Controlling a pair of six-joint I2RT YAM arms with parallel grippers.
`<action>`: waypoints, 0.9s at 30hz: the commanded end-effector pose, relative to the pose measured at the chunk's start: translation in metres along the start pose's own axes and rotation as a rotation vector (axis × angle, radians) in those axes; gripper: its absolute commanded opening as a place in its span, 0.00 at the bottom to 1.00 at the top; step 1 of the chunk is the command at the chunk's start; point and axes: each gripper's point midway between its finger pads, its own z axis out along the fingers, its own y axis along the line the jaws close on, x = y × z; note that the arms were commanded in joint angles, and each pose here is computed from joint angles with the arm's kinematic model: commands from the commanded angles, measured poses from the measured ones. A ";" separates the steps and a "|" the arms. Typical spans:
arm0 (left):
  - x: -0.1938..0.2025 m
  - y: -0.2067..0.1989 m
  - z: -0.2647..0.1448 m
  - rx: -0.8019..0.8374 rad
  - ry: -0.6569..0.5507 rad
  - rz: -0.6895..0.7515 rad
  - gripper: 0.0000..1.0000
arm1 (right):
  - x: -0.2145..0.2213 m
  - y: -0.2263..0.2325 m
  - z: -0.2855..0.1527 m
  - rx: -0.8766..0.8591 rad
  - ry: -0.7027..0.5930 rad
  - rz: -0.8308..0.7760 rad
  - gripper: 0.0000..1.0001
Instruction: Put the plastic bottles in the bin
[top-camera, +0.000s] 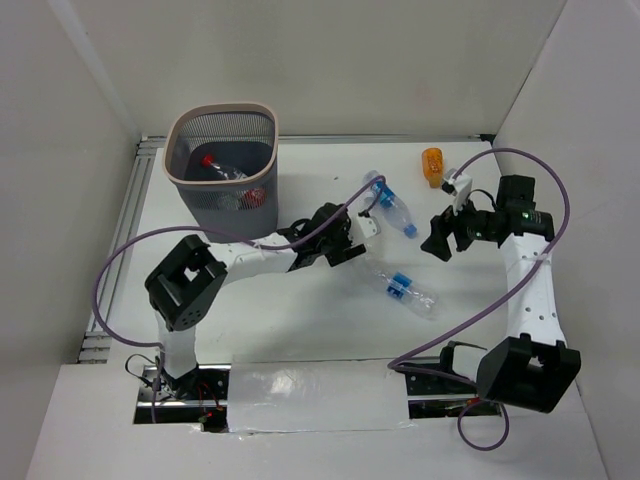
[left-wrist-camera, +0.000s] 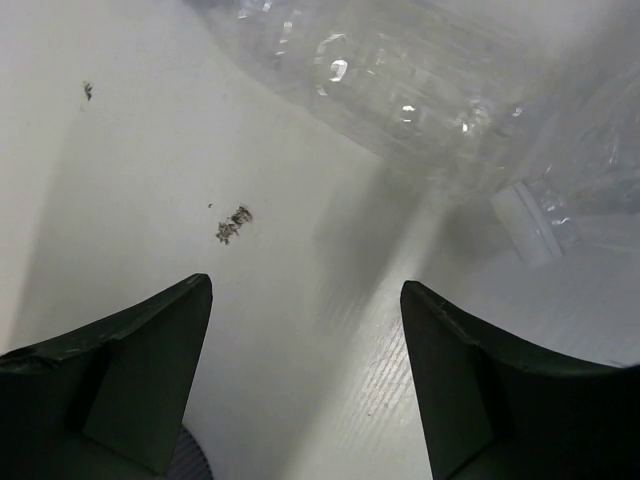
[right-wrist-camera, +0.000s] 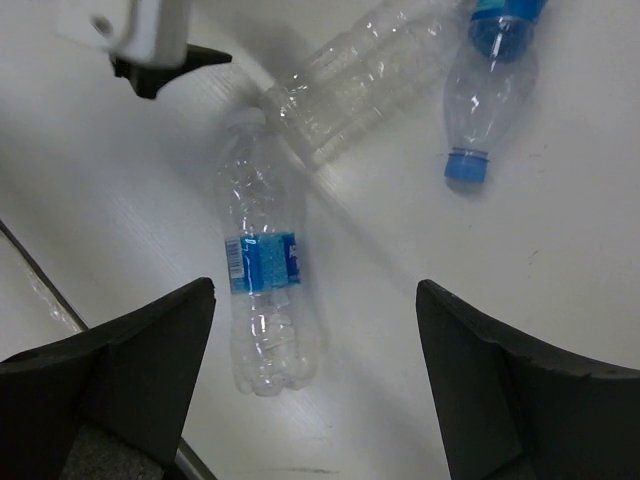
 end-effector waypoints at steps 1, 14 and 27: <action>-0.054 0.033 -0.029 -0.035 -0.120 -0.183 0.89 | 0.008 -0.003 0.010 0.030 0.017 0.073 0.88; -0.115 0.011 -0.023 0.201 -0.099 -0.691 1.00 | -0.003 -0.073 0.036 0.270 -0.013 0.319 1.00; -0.081 -0.009 0.038 0.104 0.078 -0.865 1.00 | -0.011 -0.078 0.016 0.279 -0.071 0.371 1.00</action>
